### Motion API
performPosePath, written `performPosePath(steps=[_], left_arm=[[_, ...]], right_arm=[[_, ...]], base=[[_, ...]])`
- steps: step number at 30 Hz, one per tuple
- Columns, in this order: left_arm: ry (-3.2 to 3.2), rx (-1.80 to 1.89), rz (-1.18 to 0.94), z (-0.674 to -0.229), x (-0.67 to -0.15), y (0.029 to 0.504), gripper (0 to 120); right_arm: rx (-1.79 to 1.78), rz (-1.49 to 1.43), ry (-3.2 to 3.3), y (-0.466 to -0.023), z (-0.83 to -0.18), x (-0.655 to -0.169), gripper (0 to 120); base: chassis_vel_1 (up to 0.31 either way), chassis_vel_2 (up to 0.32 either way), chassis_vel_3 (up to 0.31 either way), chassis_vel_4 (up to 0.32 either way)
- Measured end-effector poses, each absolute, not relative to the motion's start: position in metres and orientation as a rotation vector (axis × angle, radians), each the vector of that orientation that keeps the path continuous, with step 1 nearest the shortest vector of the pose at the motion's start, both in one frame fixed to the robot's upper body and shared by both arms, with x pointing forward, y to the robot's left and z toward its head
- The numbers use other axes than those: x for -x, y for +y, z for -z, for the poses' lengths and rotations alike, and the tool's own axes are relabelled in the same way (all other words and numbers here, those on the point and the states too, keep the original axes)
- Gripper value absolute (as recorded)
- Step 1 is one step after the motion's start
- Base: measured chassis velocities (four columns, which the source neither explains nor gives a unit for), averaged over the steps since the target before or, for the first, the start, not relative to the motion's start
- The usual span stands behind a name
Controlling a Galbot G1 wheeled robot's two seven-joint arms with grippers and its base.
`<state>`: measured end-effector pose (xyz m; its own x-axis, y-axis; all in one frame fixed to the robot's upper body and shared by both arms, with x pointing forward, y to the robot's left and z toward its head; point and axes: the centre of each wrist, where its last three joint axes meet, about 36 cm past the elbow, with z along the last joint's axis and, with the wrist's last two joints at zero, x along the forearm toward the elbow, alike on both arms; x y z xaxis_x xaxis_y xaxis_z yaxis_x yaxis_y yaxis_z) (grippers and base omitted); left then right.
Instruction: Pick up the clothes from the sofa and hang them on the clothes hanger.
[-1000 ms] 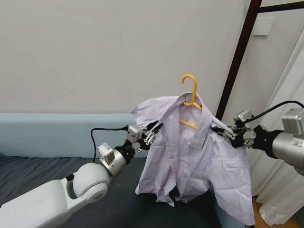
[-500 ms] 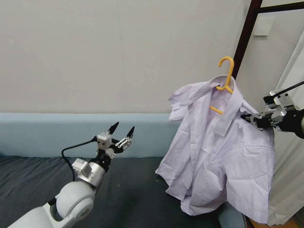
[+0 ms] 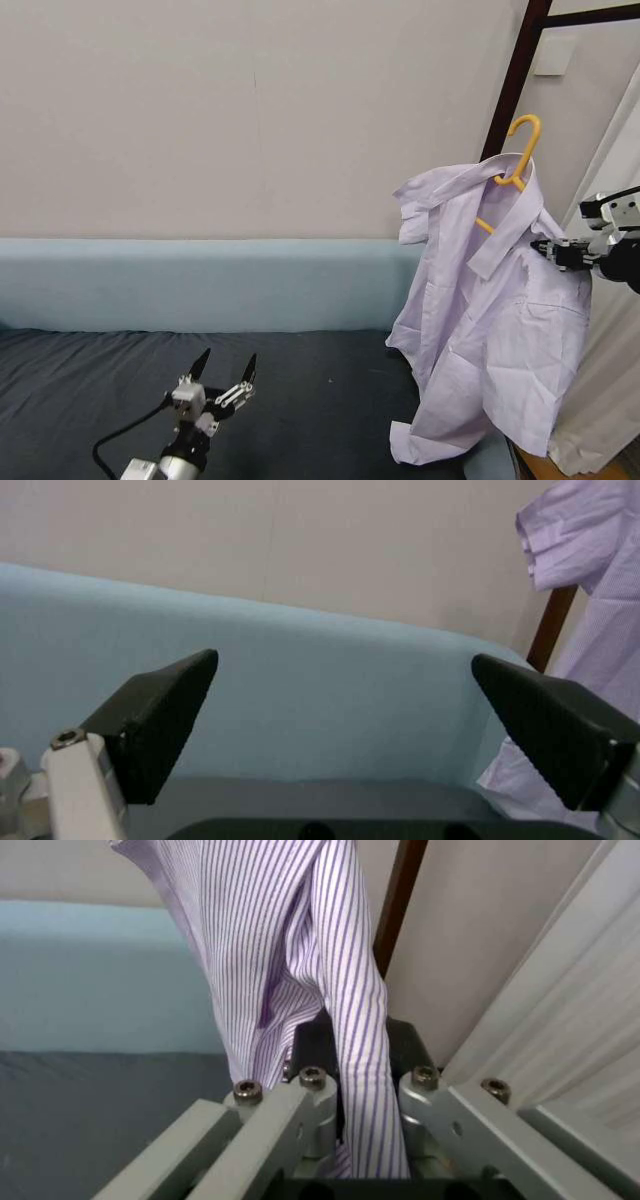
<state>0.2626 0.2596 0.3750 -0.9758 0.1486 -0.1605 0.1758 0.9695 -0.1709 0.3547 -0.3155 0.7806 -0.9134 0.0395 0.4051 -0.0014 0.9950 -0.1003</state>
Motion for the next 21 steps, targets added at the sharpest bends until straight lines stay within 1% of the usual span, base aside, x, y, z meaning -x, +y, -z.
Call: performPosePath(steps=[4,11,16,17,20,21], left_arm=[[2.949,-0.191,0.311,-0.36,-0.246,0.265,100],[2.93,-0.175,0.328,-0.356,-0.24,0.266,100],[2.927,-0.177,0.329,-0.356,-0.241,0.266,100],[2.927,-0.178,0.329,-0.356,-0.241,0.266,100],[2.927,-0.18,0.33,-0.356,-0.242,0.265,100],[2.927,-0.18,0.33,-0.356,-0.242,0.265,100]], right_arm=[[0.054,-0.154,-2.73,-0.314,-0.772,-0.356,4],[0.123,-0.138,-2.728,-0.315,-0.773,-0.358,4],[0.242,-0.11,-2.726,-0.335,-0.796,-0.372,4],[0.283,-0.112,-2.724,-0.347,-0.8,-0.379,4],[0.365,-0.109,-2.711,-0.374,-0.791,-0.404,4],[0.365,-0.109,-2.711,-0.374,-0.791,-0.404,4]], base=[[0.0,0.0,0.0,0.0],[0.0,0.0,0.0,0.0],[0.0,0.0,0.0,0.0],[0.0,0.0,0.0,0.0],[0.0,0.0,0.0,0.0],[0.0,0.0,0.0,0.0]])
